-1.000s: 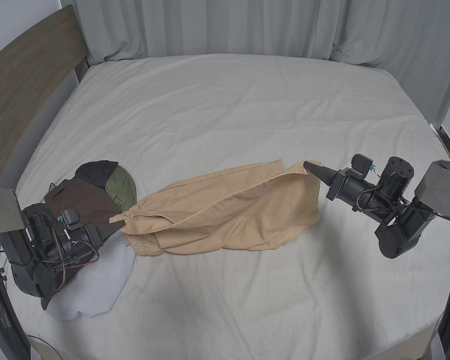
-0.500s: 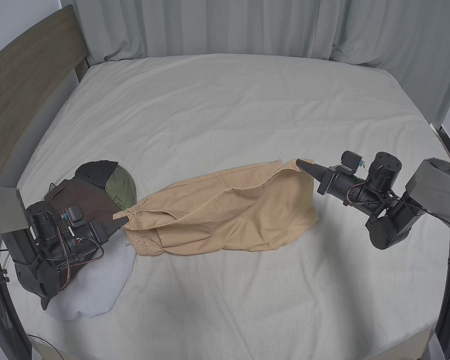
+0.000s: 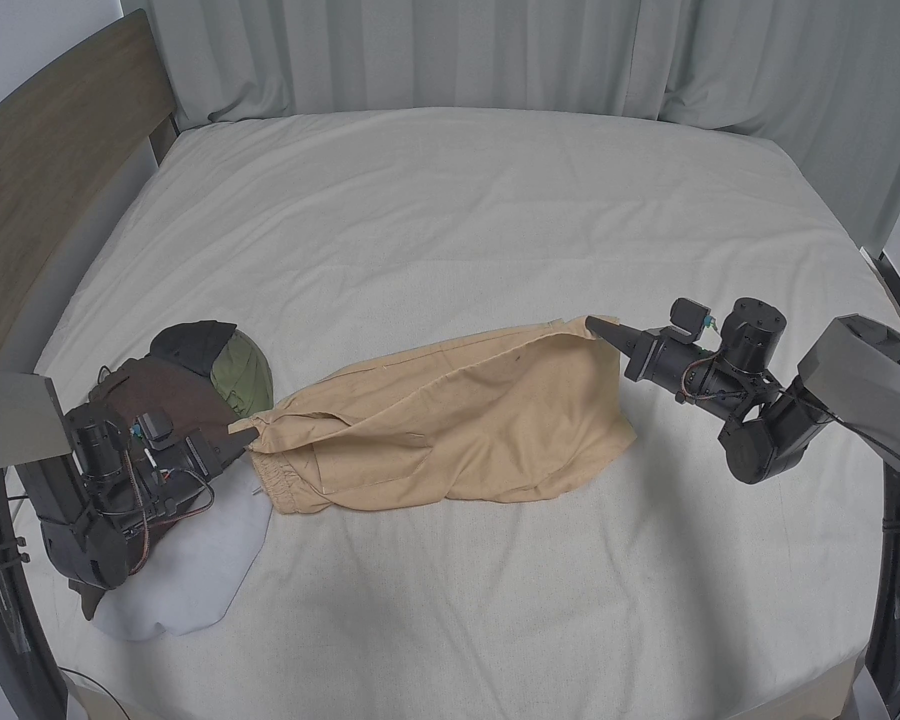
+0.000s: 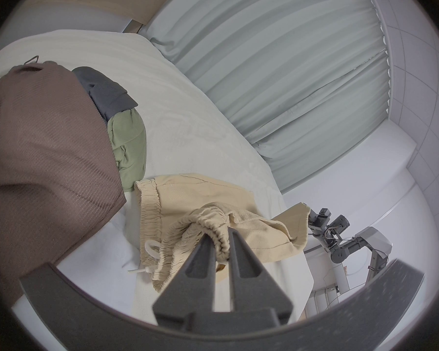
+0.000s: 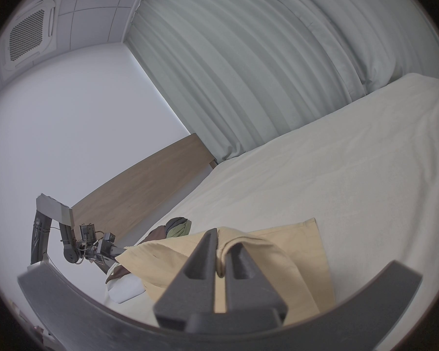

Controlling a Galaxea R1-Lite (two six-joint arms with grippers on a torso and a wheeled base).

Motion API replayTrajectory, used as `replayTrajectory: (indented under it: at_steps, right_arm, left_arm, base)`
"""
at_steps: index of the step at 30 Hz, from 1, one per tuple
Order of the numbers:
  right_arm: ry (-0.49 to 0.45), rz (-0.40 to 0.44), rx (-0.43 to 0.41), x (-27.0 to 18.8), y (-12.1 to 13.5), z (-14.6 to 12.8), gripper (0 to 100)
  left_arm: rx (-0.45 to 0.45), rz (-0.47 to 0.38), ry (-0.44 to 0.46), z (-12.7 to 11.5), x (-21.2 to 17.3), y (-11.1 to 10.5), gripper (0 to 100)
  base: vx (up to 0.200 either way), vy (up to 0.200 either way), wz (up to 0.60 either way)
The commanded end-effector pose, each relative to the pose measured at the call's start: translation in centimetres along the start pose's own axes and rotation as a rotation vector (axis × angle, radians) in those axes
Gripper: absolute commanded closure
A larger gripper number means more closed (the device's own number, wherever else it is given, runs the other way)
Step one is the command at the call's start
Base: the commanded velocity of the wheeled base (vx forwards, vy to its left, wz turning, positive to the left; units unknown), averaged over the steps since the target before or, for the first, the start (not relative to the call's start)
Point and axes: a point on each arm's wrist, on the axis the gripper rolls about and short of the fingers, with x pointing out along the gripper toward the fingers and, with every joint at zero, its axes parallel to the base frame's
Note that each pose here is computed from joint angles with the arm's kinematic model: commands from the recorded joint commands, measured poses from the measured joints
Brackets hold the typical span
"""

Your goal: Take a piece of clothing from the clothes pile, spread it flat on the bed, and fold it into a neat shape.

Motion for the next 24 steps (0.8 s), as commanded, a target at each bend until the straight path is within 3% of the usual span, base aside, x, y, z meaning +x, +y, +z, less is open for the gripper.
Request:
replayTrajectory:
  at_steps: [1, 7, 24]
  right_arm:
    - [0.001, -0.007, 0.002, 0.4, -0.7, -0.2, 100]
    - [0.007, -0.018, 0.008, 0.8, -1.7, -0.9, 100]
    - [-0.006, -0.019, 0.0, 2.0, -2.9, -1.6, 100]
  left_arm:
    - [-0.011, 0.007, 0.009, -0.3, 0.5, 0.6, 100]
    - [-0.016, 0.051, -0.015, -0.6, 1.4, 1.6, 100]
    - [-0.034, 0.068, -0.039, -0.7, 2.9, 2.7, 100]
  base:
    - [0.0, 0.0, 0.0]
    - [0.0, 0.0, 0.0]
    - [0.0, 0.0, 0.0]
